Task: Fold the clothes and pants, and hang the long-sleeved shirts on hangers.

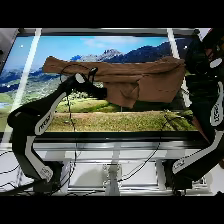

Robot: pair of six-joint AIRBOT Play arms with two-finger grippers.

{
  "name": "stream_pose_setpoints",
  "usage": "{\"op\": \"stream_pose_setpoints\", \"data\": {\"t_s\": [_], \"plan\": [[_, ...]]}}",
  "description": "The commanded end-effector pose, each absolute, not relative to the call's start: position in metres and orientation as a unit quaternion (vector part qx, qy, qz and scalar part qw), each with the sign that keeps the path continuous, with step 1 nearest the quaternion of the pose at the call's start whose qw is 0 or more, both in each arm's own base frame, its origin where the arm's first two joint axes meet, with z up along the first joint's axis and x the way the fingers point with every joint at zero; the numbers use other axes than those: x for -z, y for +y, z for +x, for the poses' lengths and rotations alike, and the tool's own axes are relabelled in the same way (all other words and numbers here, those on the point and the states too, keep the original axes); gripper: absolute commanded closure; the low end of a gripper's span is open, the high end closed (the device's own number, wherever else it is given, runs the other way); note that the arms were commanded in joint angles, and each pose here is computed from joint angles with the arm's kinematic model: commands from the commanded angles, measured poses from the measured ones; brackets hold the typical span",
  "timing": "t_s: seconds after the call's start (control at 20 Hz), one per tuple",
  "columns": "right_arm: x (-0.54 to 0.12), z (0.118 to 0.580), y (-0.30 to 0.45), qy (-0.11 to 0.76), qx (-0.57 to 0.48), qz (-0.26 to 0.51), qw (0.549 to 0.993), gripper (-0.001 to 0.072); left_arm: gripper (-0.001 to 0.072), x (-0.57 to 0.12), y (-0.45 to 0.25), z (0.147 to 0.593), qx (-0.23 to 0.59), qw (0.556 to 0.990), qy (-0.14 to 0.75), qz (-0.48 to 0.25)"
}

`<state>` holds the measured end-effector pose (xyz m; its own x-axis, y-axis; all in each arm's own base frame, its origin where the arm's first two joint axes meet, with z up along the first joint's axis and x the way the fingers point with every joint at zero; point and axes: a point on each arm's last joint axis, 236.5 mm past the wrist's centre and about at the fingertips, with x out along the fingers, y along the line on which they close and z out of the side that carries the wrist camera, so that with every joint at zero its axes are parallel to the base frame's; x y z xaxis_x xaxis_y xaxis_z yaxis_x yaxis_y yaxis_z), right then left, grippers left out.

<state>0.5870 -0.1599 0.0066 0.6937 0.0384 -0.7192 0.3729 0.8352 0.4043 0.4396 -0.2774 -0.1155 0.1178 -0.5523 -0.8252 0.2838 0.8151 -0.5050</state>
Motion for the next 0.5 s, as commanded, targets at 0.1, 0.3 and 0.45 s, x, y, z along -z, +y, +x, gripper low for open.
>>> {"op": "stream_pose_setpoints", "data": {"t_s": [0.1,0.3,0.45], "plan": [[-0.052,0.575,-0.165,0.365,0.100,0.227,0.897,0.0683,0.0679,0.087,-0.260,0.467,0.270,0.773,0.561,-0.121],[-0.099,0.560,-0.169,0.347,0.106,0.190,0.912,0.0683,0.0680,-0.013,-0.173,0.513,0.233,0.843,0.465,-0.140],[-0.127,0.543,-0.164,0.346,0.105,0.175,0.916,0.0683,0.0680,-0.098,-0.101,0.522,0.188,0.890,0.386,-0.156]]}}
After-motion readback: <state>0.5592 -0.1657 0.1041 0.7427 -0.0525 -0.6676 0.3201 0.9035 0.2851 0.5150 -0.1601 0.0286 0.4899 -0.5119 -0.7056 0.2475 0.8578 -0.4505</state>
